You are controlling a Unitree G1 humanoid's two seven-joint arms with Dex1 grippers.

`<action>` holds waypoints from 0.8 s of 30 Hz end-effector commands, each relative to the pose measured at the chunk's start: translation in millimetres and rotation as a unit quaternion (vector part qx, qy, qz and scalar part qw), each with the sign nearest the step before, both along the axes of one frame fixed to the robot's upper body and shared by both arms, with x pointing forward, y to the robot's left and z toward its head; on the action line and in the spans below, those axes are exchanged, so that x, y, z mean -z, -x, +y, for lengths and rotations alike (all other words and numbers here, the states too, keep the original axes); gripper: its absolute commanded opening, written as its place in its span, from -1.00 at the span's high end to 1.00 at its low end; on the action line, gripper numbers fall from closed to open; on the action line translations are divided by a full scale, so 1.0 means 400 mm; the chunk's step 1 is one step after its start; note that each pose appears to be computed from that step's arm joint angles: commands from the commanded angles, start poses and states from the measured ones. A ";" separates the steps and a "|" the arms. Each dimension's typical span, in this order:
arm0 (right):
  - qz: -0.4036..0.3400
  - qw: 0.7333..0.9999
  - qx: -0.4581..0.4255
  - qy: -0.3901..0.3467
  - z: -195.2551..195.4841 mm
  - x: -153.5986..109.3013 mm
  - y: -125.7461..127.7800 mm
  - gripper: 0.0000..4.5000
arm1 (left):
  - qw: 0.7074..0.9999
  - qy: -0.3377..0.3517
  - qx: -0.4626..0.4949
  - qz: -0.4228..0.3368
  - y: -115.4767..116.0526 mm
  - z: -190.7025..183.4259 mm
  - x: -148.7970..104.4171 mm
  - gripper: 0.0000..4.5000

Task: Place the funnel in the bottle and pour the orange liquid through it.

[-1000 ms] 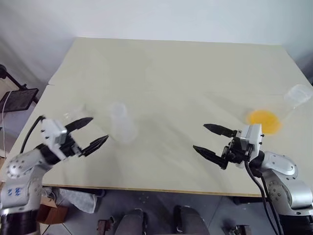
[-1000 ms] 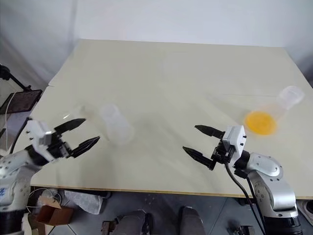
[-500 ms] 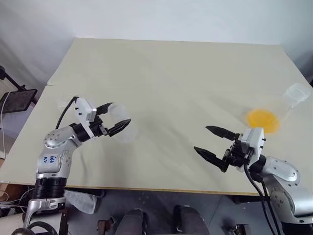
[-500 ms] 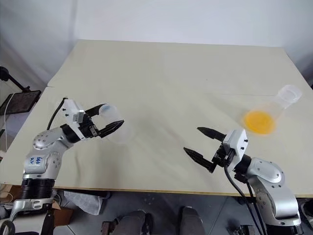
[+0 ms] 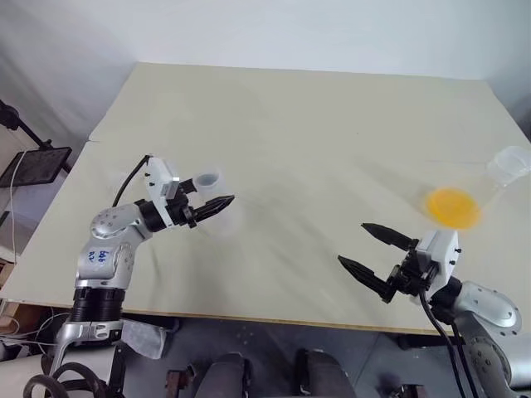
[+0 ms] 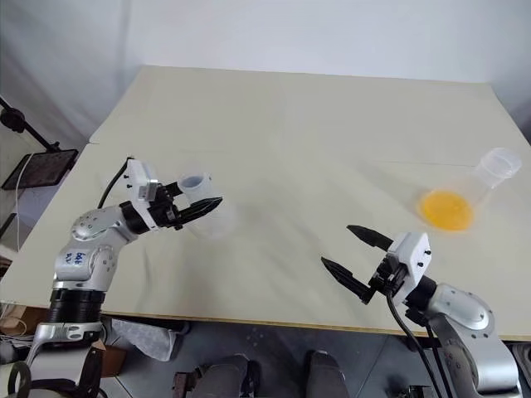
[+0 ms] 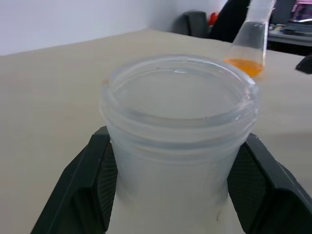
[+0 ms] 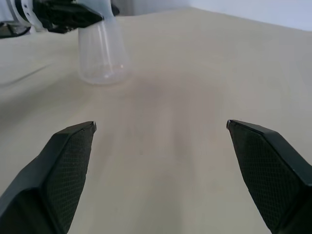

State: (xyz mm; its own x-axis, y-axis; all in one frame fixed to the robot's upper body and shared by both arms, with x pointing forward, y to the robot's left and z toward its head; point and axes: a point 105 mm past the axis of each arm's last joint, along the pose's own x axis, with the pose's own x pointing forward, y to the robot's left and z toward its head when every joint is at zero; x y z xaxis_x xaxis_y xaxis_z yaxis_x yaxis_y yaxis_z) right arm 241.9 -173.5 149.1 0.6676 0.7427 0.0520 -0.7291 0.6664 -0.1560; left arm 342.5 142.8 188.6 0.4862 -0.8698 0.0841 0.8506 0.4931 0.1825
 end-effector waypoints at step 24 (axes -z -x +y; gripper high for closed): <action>-0.028 0.980 0.199 0.003 -0.137 -0.006 0.122 -1.00 | 0.976 -0.078 0.190 -0.068 -0.062 -0.371 0.001 -0.19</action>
